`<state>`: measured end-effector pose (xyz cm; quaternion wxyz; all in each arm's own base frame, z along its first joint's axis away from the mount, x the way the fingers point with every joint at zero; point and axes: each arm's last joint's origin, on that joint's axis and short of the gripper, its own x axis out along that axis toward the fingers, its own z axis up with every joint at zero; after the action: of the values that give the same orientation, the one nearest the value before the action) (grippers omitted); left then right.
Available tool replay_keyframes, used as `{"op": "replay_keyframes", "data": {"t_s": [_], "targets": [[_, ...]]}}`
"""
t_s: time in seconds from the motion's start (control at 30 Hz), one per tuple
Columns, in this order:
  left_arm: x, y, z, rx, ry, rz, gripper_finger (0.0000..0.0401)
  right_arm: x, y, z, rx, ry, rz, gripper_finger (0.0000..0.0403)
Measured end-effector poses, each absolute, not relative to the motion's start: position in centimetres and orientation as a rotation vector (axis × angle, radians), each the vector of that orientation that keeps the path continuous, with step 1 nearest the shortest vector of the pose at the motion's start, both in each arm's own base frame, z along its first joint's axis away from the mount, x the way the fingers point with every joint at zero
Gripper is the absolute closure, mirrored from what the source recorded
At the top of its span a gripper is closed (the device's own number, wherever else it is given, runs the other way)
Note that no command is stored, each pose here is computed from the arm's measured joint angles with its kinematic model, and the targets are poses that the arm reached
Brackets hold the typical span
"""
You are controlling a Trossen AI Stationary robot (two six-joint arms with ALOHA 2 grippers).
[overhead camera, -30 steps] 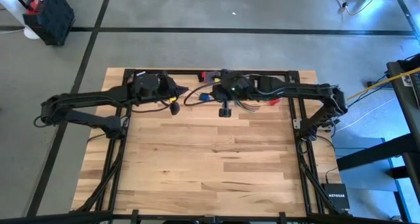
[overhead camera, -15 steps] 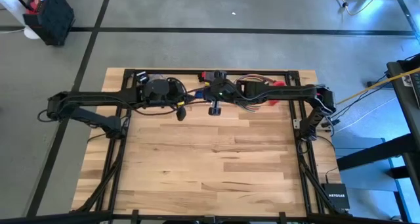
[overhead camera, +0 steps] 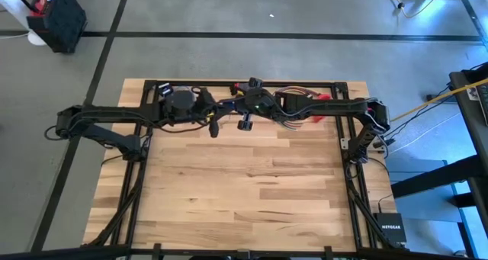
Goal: Coil cords
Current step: Coil the blue wire on the black spool
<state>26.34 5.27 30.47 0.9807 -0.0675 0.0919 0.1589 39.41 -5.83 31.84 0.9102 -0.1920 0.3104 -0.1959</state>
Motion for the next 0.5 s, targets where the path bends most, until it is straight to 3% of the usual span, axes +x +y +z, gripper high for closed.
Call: {"op": "replay_keyframes", "data": {"t_s": [0.17, 0.5], "targets": [[26.4, 5.2, 30.6, -0.086, 0.179, 0.310, 0.0387, 39.7, -5.8, 31.9, -0.359, 0.609, -0.367, 0.0401], [26.4, 4.7, 30.5, -0.044, 0.203, 0.309, 0.0281, 39.6, -6.8, 31.1, -0.313, 0.599, -0.347, 0.0402]]}}
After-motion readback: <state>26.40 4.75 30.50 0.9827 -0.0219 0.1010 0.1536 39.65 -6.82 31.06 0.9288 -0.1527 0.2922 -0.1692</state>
